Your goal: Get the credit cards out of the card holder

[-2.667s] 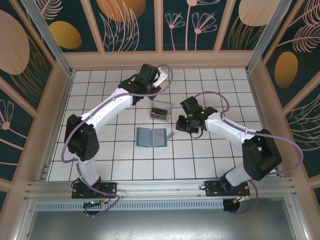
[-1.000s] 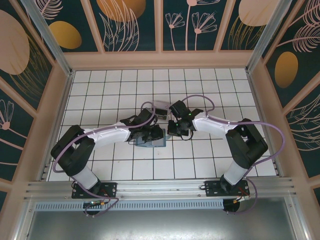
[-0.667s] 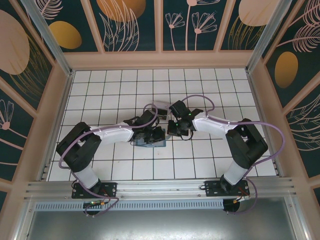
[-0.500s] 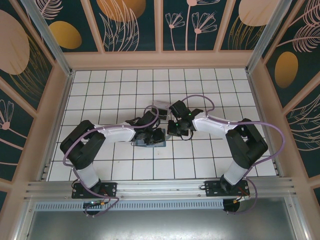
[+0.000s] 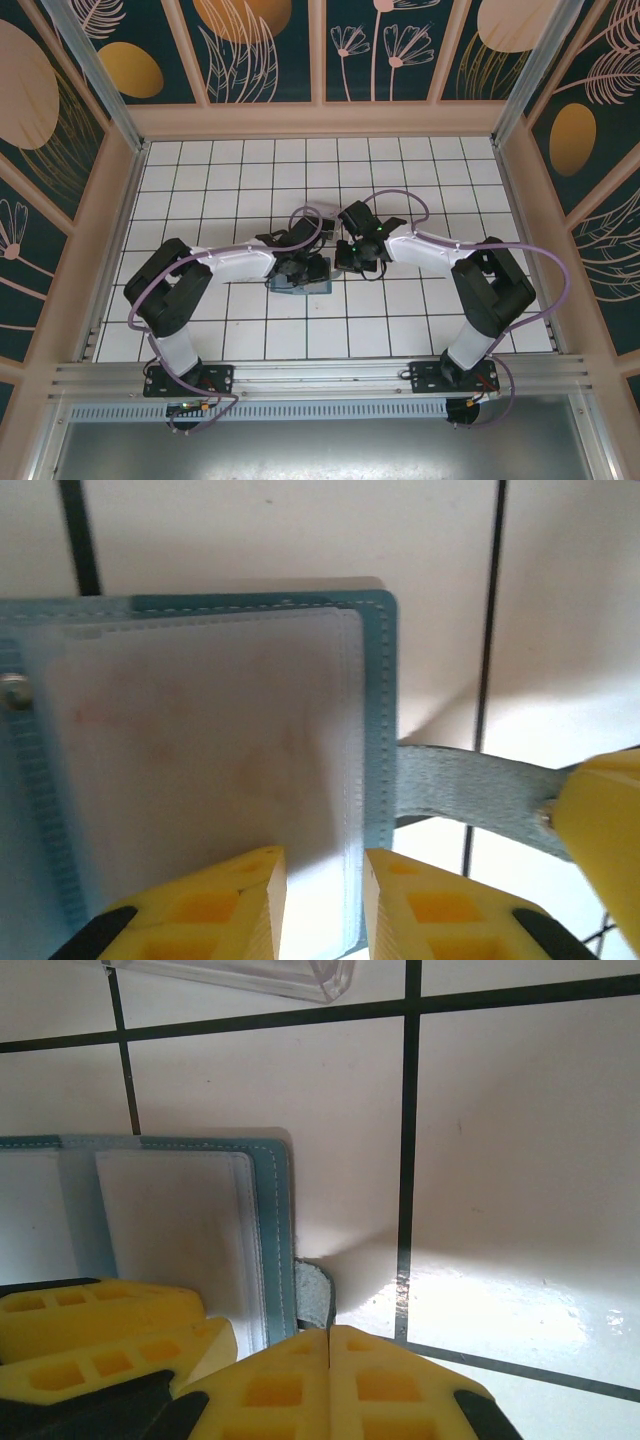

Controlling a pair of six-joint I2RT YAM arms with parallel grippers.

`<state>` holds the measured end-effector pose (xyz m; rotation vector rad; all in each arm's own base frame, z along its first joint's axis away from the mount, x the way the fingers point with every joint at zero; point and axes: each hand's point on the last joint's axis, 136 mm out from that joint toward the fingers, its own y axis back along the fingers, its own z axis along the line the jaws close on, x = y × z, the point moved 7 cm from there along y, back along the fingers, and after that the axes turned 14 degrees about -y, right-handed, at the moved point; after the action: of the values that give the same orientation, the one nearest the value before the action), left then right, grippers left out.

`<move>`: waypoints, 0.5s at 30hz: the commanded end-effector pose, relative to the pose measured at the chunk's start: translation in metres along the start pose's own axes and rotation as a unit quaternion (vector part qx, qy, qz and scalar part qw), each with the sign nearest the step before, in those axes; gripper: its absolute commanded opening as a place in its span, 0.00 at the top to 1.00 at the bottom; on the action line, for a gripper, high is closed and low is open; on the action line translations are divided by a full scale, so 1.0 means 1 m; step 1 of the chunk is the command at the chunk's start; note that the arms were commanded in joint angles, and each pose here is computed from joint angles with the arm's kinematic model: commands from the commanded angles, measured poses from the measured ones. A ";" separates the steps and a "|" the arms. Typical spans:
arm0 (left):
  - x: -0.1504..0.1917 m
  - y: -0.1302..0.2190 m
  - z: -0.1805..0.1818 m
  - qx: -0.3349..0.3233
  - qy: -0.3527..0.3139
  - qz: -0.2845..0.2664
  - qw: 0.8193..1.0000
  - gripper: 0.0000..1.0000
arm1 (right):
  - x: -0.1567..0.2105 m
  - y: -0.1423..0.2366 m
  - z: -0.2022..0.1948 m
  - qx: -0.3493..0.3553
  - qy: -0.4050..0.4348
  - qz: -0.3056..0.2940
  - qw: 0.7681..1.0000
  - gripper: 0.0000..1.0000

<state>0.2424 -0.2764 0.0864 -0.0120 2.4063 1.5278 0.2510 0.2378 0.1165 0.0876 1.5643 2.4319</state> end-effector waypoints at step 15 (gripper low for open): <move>0.008 -0.006 0.003 -0.172 -0.076 0.051 0.981 0.65 | 0.004 0.000 -0.001 0.010 0.007 0.003 1.000 0.99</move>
<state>0.2421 -0.2864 0.0882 0.0800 2.1544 1.7512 0.2508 0.2378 0.1164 0.0857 1.5669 2.4294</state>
